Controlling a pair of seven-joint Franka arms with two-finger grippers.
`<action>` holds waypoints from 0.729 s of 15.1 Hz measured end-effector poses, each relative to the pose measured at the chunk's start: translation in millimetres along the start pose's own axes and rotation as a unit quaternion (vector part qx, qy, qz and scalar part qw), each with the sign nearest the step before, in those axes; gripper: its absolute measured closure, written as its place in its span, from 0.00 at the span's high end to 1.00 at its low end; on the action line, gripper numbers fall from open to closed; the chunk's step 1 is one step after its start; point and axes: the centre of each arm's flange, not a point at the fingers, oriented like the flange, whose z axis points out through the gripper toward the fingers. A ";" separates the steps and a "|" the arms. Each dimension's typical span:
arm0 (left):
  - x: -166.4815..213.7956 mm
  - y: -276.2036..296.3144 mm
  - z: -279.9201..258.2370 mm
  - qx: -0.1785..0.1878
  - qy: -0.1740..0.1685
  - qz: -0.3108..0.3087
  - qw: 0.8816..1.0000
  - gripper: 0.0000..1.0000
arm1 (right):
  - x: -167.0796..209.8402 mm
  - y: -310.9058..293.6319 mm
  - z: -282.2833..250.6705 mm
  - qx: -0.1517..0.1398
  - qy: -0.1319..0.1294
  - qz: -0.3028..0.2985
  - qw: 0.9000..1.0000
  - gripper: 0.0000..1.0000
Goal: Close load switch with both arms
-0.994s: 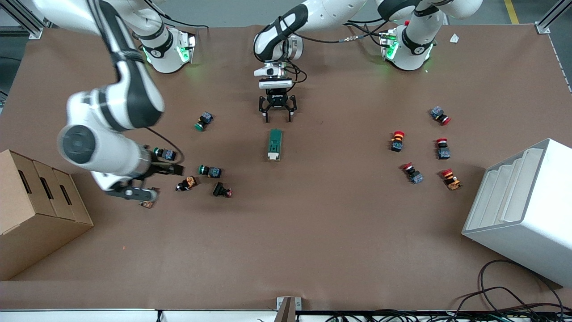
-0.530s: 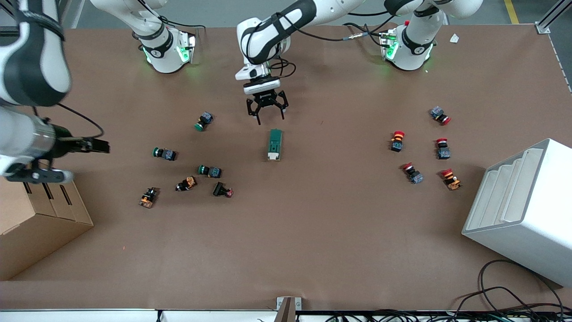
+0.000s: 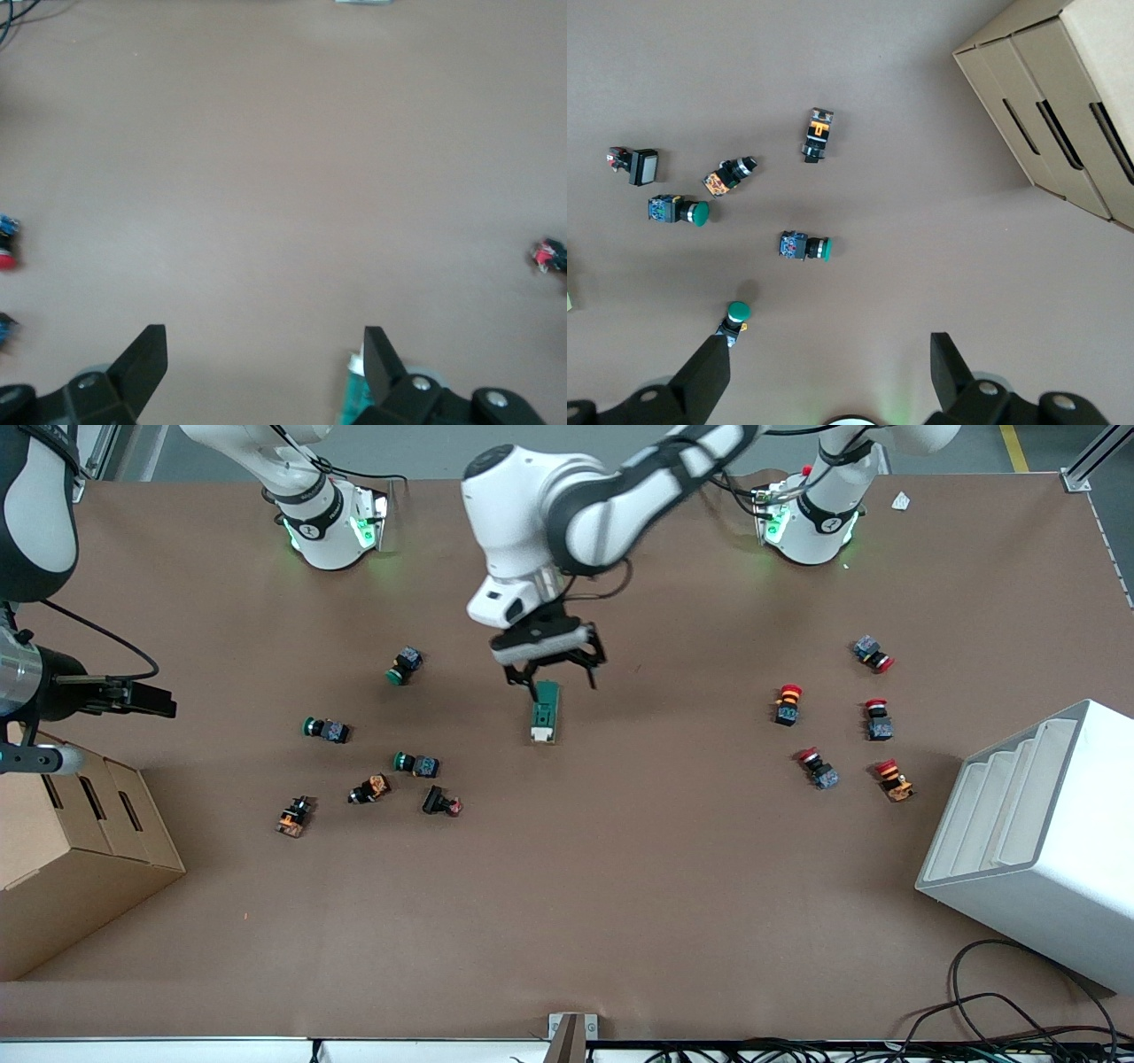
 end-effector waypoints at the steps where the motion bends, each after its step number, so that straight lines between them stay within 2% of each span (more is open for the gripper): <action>1: 29.1 -22.5 -4.0 -0.004 -0.014 0.000 1.000 0.98 | 0.1 -4.2 0.2 0.001 0.000 -0.001 1.000 1.00; 5: 121.0 -111.4 -0.2 -0.014 -0.053 -0.006 0.998 1.00 | 1.1 -15.4 -0.7 0.015 0.000 -0.003 1.000 1.00; 8: 168.1 -174.1 7.6 -0.009 -0.067 0.020 0.998 1.00 | 0.9 -11.7 -4.7 0.032 0.003 0.000 0.999 1.00; 11: 210.3 -256.0 10.4 0.000 -0.101 0.027 0.995 1.00 | -0.4 -7.9 -11.0 0.027 0.012 -0.024 0.999 1.00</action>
